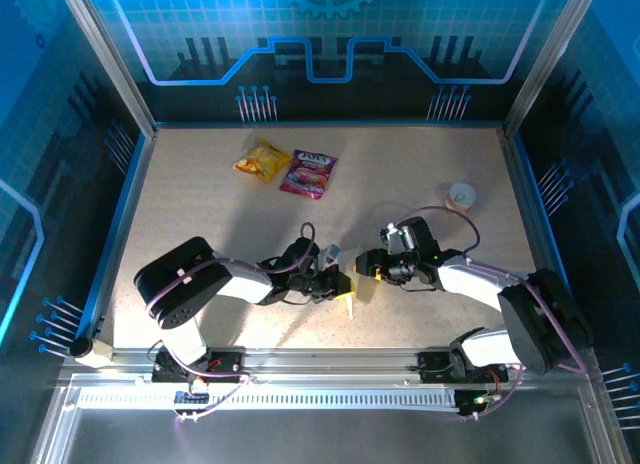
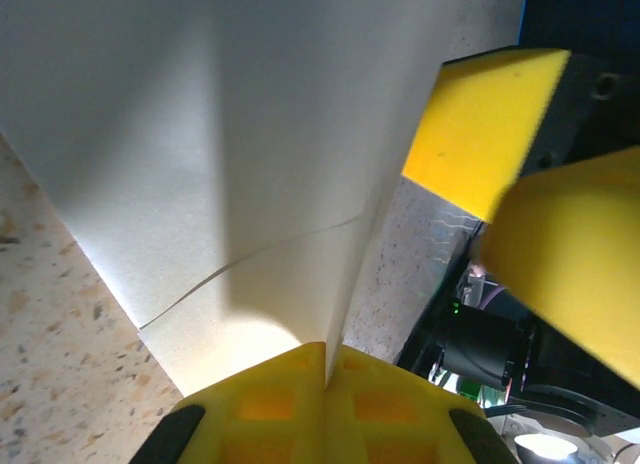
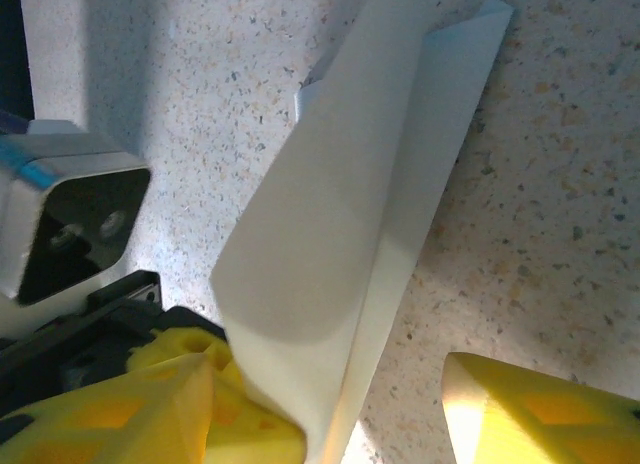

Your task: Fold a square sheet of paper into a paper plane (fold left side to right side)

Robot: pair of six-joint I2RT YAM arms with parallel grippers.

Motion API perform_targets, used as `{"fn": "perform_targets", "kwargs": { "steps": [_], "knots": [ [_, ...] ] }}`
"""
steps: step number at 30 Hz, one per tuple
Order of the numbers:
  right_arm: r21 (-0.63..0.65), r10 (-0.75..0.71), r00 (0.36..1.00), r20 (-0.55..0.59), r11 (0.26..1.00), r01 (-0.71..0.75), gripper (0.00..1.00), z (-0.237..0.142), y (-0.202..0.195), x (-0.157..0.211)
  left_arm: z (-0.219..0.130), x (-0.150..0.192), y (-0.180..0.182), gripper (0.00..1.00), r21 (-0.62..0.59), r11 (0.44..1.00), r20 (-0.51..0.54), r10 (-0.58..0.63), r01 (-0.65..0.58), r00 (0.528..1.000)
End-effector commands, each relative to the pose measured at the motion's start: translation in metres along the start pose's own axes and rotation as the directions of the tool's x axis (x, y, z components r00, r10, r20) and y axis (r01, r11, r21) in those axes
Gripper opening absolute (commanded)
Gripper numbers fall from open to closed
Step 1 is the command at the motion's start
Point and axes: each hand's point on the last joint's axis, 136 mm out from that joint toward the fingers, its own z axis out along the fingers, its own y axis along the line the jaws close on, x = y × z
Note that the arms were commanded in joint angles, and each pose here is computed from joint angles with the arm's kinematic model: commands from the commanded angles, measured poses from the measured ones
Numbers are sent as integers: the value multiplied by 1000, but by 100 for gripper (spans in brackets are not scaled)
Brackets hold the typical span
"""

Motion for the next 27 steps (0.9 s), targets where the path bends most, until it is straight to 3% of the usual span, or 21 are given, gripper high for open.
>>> {"fn": "perform_targets", "kwargs": {
  "steps": [1, 8, 27],
  "knots": [
    [-35, -25, 999, 24, 999, 26, 59, 6, 15, -11, -1, 0, -2, 0, 30, 1000, -12, -8, 8, 1000],
    [-42, -29, 1000, 5, 999, 29, 54, 14, 16, -13, -1, -1, -1, 0, 42, 999, -3, -23, 23, 1000],
    [-30, -13, 999, -42, 999, 12, 52, 34, 6, -7, 5, -3, 8, 3, 47, 997, 3, -54, 54, 999]
  ]
}}
